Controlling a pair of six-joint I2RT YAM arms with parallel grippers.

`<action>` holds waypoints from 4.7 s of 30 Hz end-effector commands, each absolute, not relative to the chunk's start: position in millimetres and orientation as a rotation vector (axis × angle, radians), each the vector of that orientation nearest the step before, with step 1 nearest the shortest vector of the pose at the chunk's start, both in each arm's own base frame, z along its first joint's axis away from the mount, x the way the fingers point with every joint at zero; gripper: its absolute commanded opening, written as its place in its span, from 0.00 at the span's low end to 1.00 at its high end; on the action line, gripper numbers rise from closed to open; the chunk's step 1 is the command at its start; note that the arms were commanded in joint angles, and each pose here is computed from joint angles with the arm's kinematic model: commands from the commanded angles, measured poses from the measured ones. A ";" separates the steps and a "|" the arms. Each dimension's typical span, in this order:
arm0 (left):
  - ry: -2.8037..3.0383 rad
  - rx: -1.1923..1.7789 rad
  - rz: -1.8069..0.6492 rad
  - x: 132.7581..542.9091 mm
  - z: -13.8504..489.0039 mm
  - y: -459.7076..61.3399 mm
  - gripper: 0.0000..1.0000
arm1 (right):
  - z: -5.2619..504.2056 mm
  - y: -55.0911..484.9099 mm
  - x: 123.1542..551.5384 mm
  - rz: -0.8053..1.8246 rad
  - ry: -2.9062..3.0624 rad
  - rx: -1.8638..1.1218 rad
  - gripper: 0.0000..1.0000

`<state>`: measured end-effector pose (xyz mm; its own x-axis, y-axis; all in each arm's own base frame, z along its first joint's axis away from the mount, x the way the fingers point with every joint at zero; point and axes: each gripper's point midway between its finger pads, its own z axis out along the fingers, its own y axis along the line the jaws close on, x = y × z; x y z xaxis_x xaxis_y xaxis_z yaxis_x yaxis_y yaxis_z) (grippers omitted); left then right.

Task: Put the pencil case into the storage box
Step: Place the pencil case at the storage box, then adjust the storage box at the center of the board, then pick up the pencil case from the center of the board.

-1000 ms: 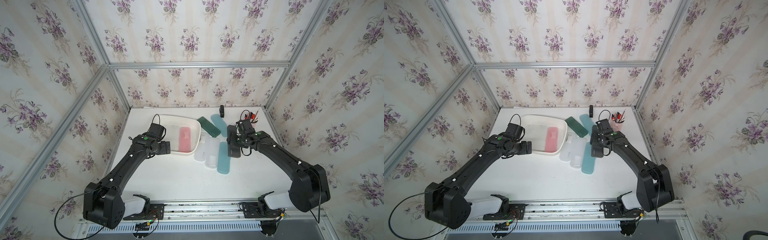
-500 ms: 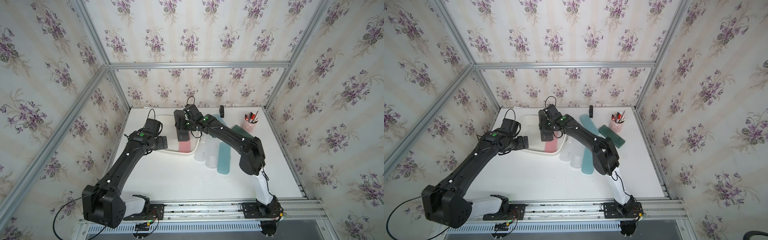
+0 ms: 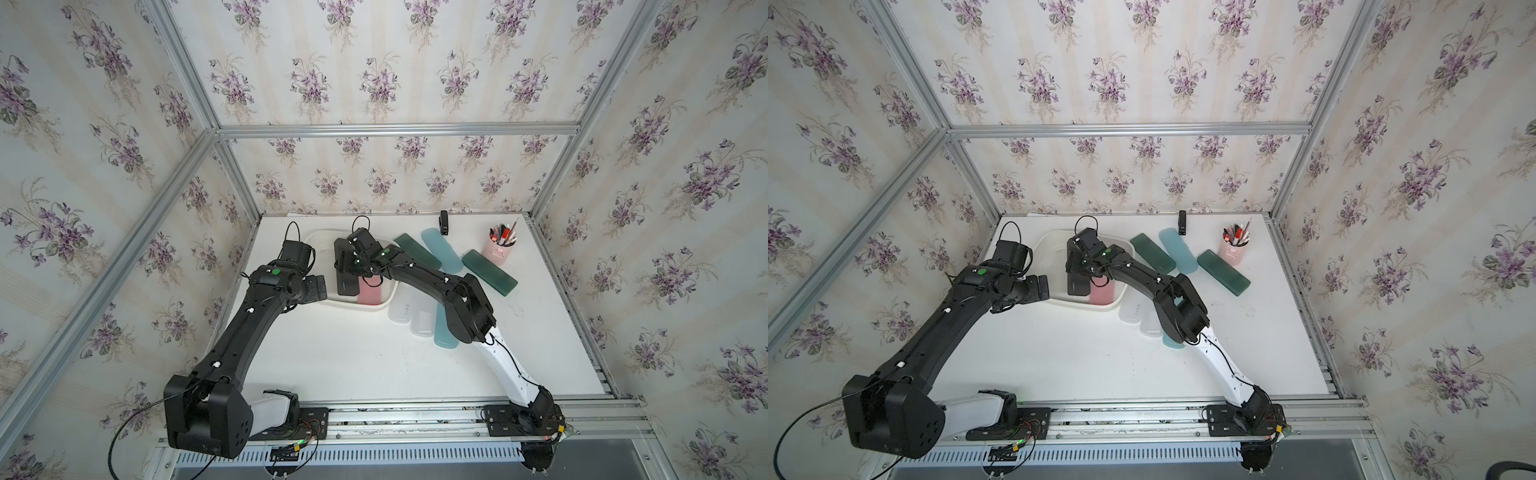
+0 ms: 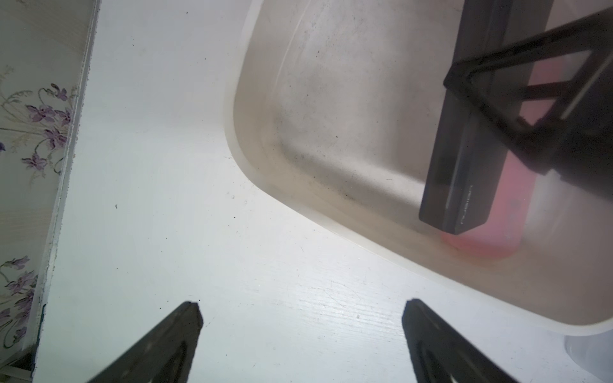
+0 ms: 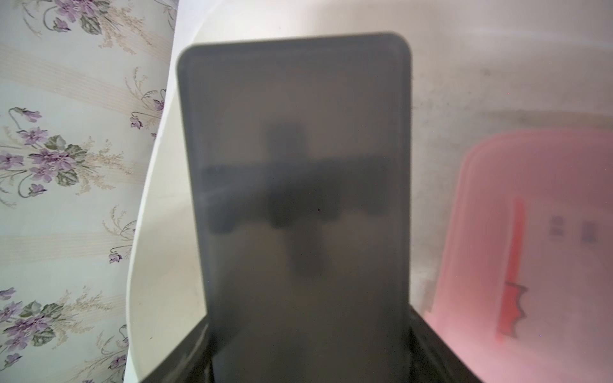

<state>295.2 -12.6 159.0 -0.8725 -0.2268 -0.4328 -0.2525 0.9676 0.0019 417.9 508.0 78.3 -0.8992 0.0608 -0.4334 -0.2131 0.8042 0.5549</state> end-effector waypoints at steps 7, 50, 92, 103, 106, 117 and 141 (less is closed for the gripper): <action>2.672 -0.315 0.071 296.6 156.7 -10.0 1.00 | 48.0 508.1 430.4 0.818 2.558 -0.005 0.61; 2.676 -0.234 -0.018 307.6 163.1 -24.2 1.00 | 148.7 237.2 360.5 0.181 2.521 0.202 1.00; 2.943 -0.557 0.103 343.5 64.2 19.6 0.62 | 101.7 299.1 409.8 0.561 2.584 -0.103 0.74; 2.917 -0.636 0.113 277.9 67.6 13.9 0.61 | 92.5 306.7 422.0 0.514 2.600 -0.199 0.67; 2.897 -0.635 0.119 268.2 73.9 13.1 0.62 | 94.8 304.2 418.9 0.509 2.596 -0.204 0.67; 2.673 -0.566 0.044 270.9 149.0 5.8 0.99 | 132.4 178.1 370.7 0.244 2.551 0.110 1.00; 2.684 -0.268 -0.045 249.0 147.4 -40.8 0.99 | 29.1 133.4 300.3 0.170 2.709 0.340 1.00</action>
<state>245.7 -43.1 149.0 -0.8867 -0.2101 -0.4118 -0.1881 0.9777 -0.0937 297.0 128.8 30.2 -0.8918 0.2508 -0.3767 0.2064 0.9662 0.1546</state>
